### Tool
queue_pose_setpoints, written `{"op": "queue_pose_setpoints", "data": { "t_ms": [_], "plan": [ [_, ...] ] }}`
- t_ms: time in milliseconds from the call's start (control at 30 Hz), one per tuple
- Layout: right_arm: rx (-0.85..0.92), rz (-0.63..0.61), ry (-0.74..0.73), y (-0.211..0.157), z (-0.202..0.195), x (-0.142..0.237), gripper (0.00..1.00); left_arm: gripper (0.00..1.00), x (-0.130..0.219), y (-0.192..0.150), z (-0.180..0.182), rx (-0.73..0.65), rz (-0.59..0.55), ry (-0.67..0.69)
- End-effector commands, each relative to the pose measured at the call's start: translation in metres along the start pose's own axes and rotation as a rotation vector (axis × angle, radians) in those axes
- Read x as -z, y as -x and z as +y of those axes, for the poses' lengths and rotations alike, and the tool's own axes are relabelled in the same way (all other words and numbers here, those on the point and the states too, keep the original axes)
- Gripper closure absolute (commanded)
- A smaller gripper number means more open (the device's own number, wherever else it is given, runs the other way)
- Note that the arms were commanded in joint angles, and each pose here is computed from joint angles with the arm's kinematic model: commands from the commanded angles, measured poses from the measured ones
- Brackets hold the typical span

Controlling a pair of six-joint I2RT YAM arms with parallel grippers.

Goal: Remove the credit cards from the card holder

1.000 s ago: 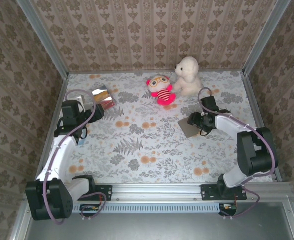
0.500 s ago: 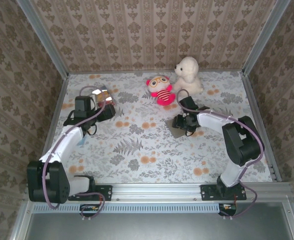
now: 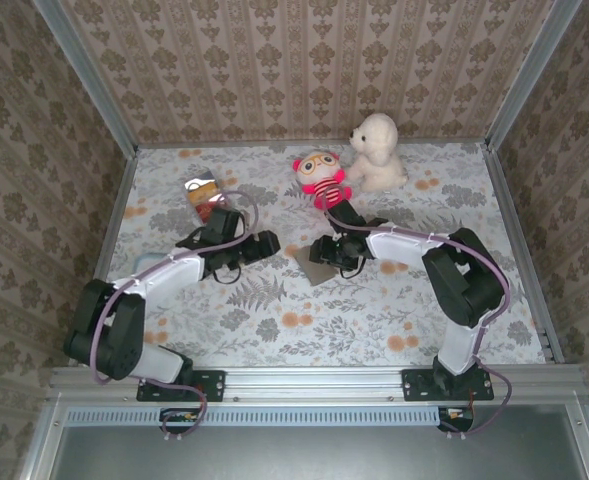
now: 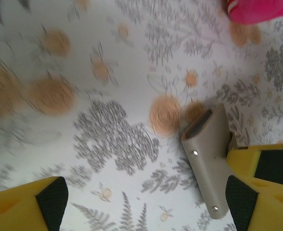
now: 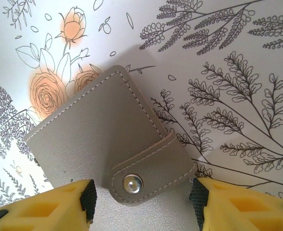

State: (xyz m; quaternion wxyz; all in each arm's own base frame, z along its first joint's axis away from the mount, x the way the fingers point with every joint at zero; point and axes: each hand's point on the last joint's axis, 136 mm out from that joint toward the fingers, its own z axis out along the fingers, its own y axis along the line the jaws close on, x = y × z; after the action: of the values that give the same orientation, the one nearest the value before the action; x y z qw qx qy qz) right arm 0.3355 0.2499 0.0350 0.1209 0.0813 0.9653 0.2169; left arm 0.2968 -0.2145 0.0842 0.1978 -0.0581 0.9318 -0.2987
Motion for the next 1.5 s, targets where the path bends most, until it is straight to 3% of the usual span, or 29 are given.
{"op": "queue_pose_setpoints", "data": {
  "t_ms": [0, 167, 500, 667, 833, 1100, 1467],
  "plan": [
    [-0.015, 0.018, 0.02, -0.001, 0.004, 0.017, 0.4, 0.14, -0.013, -0.015, -0.021, 0.125, 0.038, -0.095],
    [-0.02, 0.027, 0.011, -0.004, -0.004, 0.019, 0.4, 0.29, -0.034, -0.036, -0.038, 0.161, 0.137, -0.182],
    [-0.025, 0.071, 0.011, -0.014, -0.014, 0.008, 0.45, 0.51, -0.052, -0.049, -0.042, 0.199, 0.205, -0.211],
    [-0.028, 0.095, 0.003, -0.018, -0.017, 0.0, 0.52, 0.53, -0.062, -0.053, -0.042, 0.218, 0.234, -0.211],
    [-0.032, 0.107, 0.004, -0.02, -0.019, -0.005, 0.55, 0.61, -0.069, -0.055, -0.056, 0.251, 0.267, -0.293],
    [-0.045, 0.125, 0.03, -0.022, -0.016, -0.011, 0.55, 0.6, -0.078, -0.059, -0.05, 0.261, 0.291, -0.263],
    [-0.027, 0.145, 0.09, -0.021, -0.01, -0.019, 0.58, 0.62, -0.081, -0.07, -0.056, 0.131, 0.337, -0.334]
  ]
}}
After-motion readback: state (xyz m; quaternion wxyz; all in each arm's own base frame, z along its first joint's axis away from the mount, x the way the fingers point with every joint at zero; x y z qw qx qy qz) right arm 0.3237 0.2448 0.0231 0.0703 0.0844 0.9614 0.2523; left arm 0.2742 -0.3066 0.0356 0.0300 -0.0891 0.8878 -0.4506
